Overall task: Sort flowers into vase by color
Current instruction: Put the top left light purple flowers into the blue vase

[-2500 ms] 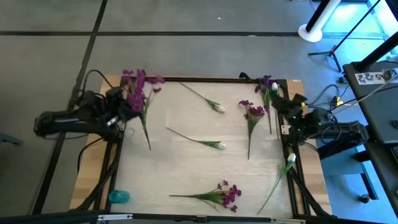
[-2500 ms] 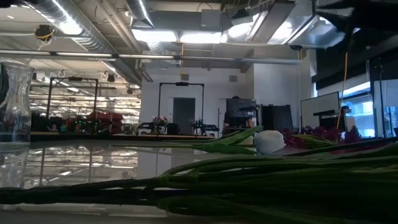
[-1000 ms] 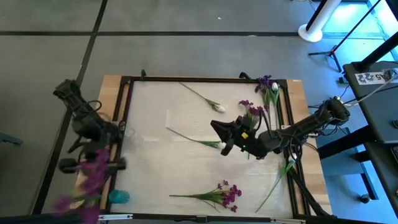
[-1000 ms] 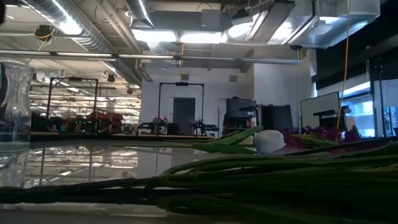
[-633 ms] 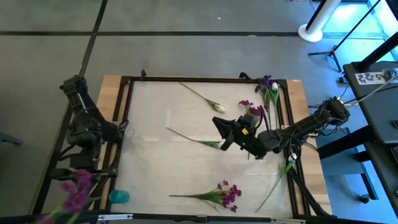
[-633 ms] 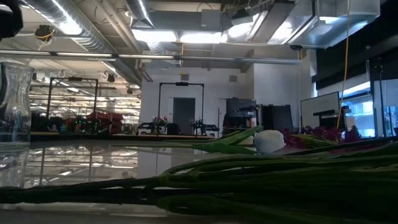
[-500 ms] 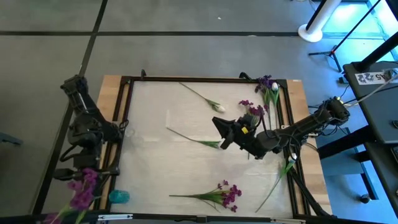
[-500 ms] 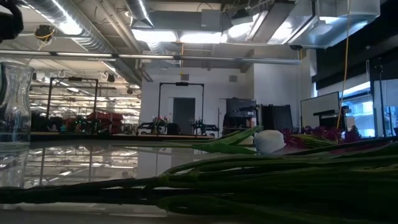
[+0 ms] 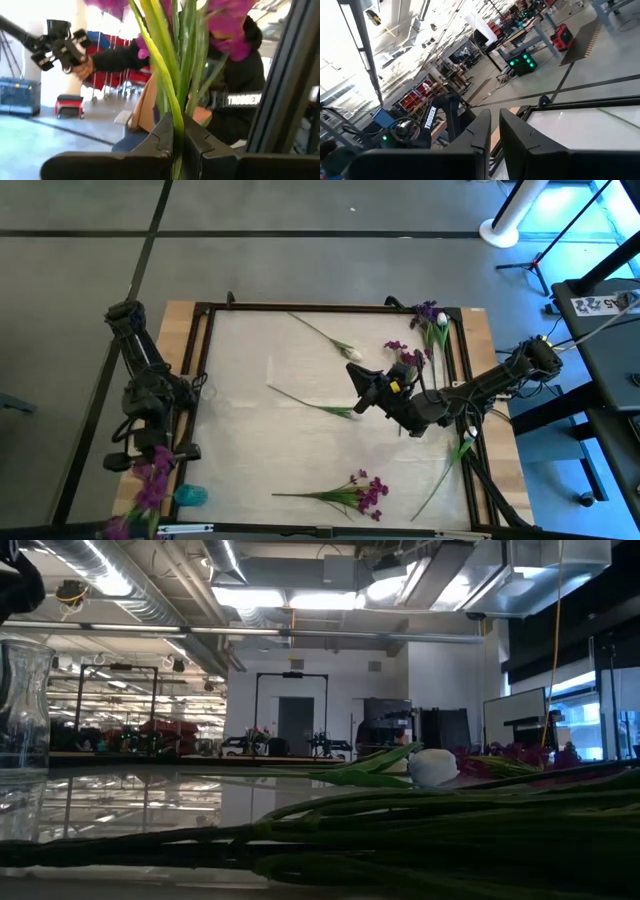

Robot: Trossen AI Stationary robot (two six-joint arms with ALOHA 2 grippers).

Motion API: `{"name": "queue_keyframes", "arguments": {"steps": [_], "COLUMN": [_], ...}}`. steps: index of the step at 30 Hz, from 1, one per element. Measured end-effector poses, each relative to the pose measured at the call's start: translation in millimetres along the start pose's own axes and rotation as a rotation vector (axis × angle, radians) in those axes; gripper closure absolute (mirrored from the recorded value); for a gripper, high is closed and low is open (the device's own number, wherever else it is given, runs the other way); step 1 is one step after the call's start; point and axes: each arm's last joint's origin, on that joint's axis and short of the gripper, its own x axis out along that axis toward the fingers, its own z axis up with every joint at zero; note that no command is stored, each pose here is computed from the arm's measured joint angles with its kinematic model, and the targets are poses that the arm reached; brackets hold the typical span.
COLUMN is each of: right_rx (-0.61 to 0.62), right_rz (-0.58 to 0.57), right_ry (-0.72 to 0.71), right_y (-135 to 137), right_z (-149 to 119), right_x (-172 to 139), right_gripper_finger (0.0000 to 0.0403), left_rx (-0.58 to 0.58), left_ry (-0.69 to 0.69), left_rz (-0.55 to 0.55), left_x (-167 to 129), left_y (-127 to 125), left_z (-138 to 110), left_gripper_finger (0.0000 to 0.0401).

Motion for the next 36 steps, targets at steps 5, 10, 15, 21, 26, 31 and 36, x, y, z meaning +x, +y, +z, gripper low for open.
{"name": "queue_keyframes", "arguments": {"steps": [5,10,15,21,26,31,36], "right_rx": [0.005,0.039,0.045,0.112,0.153,0.154,0.15], "right_rz": [-0.004,-0.003,0.012,0.024,0.024,0.023,0.023], "right_ry": [-0.002,0.001,0.016,0.025,0.025,0.024,0.024], "right_y": [-0.3,-0.5,-0.2,0.3,0.3,0.3,0.3], "right_z": [0.0,-0.4,-1.3,-1.3,-1.1,-1.0,-1.1], "right_x": [0.2,0.2,-0.1,-0.1,0.2,0.2,0.2], "right_gripper_finger": [0.0363,0.0363,0.0363,0.0363,0.0363,0.0363,0.0363], "left_rx": [0.015,0.019,0.021,0.015,0.069,0.16,0.186], "left_ry": [-0.069,-0.063,0.035,0.073,0.072,0.065,0.062], "left_rz": [0.0,0.001,0.033,0.058,0.067,0.137,0.176], "left_x": [-4.4,-4.6,-6.1,-9.4,-10.5,-10.7,-11.2], "left_y": [-1.4,-2.1,-0.1,0.3,0.2,2.4,5.2], "left_z": [-9.0,-10.8,-19.6,-21.9,-21.2,-20.7,-20.1], "left_gripper_finger": [0.0397,0.0397,0.0397,0.0396,0.0387,0.0387,0.0391]}}
